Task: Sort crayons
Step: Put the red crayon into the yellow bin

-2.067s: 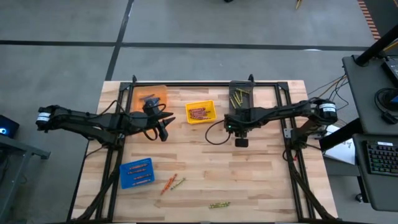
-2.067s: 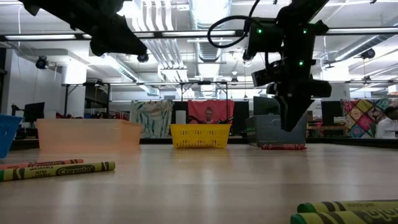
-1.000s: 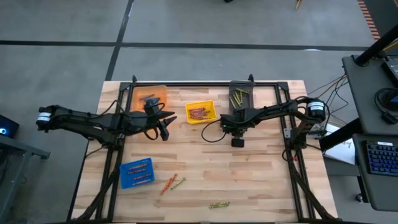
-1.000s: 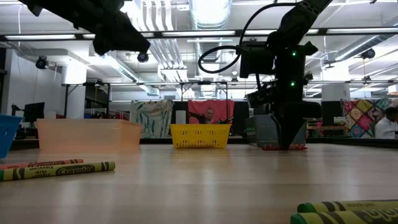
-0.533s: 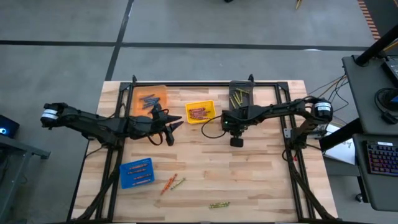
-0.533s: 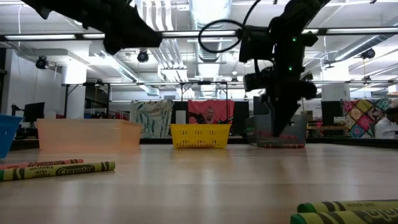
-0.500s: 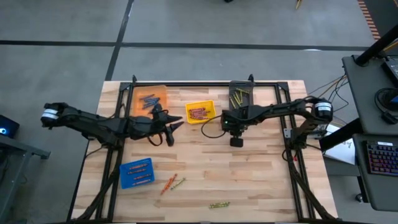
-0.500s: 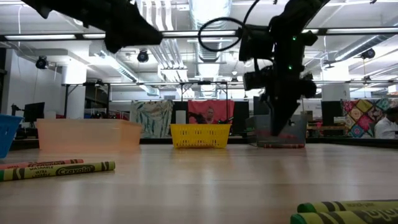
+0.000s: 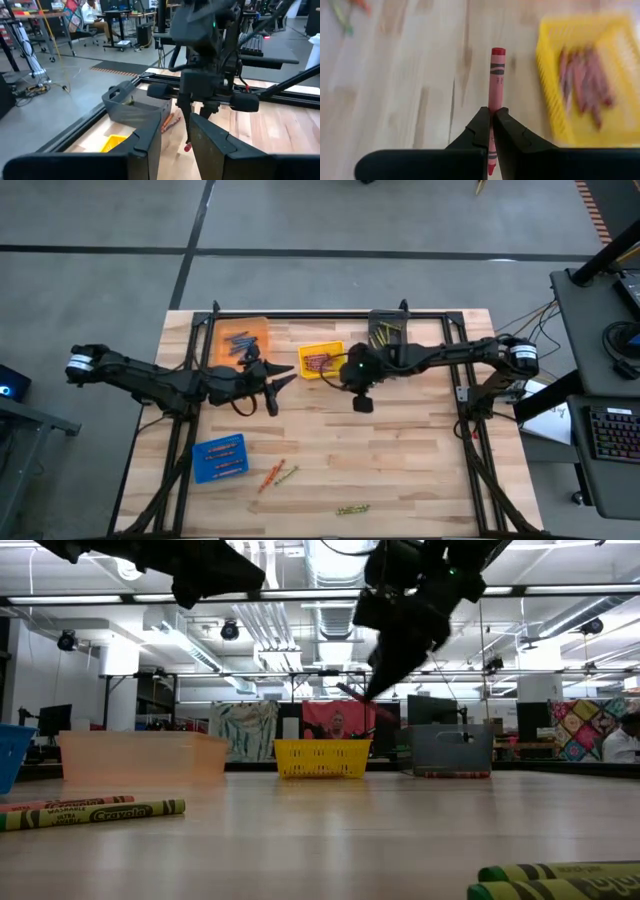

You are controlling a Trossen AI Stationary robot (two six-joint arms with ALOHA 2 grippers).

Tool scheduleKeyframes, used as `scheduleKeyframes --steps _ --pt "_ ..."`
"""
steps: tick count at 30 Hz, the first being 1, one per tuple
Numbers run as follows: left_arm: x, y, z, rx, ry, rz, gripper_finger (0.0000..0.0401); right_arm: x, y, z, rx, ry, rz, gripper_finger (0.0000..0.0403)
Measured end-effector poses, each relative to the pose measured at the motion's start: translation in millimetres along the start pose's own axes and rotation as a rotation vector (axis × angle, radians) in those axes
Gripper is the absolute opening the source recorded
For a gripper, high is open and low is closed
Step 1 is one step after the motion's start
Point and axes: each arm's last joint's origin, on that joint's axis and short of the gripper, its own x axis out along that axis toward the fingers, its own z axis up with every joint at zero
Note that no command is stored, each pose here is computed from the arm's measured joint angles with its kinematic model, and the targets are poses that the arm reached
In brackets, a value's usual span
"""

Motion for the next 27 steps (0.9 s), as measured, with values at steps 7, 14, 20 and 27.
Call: scheduleKeyframes --steps 7,14,20,27 --pt "-3.0 1.7 11.0 0.058 -0.033 0.023 0.0084 -7.5 -11.0 27.9 -0.086 -0.233 -0.068 0.0009" --pt "-4.8 2.6 13.4 0.080 -0.042 0.024 0.0084 -7.6 -38.3 37.8 -0.086 -0.360 -0.154 0.0009" --pt "-8.6 4.6 16.8 0.096 -0.057 0.025 0.0084 14.9 -61.8 29.8 -0.073 -0.344 -0.194 0.0009" --pt "-14.4 7.7 21.6 0.115 -0.077 0.027 0.0084 34.4 -80.9 17.4 -0.051 -0.272 -0.212 0.0009"
